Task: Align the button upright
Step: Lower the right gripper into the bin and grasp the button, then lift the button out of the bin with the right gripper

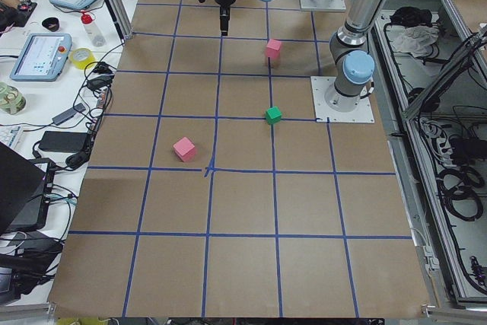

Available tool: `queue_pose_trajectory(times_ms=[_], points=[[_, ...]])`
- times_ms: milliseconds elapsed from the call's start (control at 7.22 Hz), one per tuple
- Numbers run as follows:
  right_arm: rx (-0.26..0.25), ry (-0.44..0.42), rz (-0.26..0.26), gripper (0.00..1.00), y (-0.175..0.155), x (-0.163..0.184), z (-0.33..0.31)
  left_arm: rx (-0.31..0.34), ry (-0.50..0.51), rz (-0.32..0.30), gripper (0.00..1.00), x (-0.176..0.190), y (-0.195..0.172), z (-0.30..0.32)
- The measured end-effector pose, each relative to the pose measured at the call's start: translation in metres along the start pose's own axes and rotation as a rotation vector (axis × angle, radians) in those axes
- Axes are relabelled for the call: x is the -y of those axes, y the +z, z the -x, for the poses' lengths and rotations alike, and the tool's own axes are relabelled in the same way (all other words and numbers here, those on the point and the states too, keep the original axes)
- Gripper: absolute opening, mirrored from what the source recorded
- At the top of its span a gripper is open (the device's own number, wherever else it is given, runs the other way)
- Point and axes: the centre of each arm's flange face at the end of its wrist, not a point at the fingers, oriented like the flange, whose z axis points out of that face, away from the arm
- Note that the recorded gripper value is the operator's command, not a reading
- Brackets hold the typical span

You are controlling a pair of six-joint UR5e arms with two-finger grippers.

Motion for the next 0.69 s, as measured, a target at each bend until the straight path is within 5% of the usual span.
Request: queue_pose_trajectory(times_ms=[415,692], points=[[-0.002,-0.005,0.018,0.05,0.0027,-0.0016,-0.0001,-0.001,0.000,0.000,1.00,0.0000,0.0001,-0.0001],[-0.015,-0.031,0.015,0.00,-0.0039,0.0000,-0.0029,0.000,0.000,0.000,1.00,0.0000,0.0001,0.0000]])
